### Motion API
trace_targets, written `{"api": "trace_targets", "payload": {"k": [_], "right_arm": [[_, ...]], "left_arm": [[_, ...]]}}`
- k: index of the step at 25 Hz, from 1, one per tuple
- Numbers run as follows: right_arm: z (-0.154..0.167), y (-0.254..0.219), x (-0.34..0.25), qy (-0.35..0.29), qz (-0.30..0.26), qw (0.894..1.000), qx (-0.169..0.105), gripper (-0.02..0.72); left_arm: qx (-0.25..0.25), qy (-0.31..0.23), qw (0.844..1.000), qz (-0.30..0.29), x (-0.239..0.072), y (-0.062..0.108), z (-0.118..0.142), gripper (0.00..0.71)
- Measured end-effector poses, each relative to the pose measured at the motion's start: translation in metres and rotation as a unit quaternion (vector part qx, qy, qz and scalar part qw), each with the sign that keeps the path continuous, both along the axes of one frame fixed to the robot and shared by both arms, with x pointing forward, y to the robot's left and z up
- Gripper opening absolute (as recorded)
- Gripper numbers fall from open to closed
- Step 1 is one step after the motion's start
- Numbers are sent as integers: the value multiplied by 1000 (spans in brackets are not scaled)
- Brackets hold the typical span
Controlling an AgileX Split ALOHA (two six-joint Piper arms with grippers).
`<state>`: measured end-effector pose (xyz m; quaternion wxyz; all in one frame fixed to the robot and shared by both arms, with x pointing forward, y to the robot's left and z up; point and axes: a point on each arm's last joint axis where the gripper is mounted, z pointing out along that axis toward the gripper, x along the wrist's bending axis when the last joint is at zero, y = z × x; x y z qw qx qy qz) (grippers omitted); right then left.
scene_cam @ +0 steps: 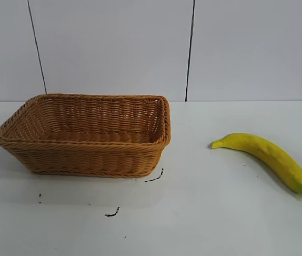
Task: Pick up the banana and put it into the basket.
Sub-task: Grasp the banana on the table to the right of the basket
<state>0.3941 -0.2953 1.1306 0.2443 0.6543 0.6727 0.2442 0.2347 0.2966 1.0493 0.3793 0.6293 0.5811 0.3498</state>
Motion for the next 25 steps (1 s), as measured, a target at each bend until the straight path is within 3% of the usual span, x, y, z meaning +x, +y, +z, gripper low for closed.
{"api": "trace_targets", "payload": {"k": [11,15,19,25], "right_arm": [[-39,3,159,107,54,992,-44,657],[-65,7,201,137,82,986,-45,657],[-84,11,227,152,109,982,-37,657],[-110,37,236,182,178,964,-80,657]], "left_arm": [[0,0,1000,0,0,0,0,695],[0,0,1000,0,0,0,0,695],[0,0,1000,0,0,0,0,695],[0,0,1000,0,0,0,0,695]]}}
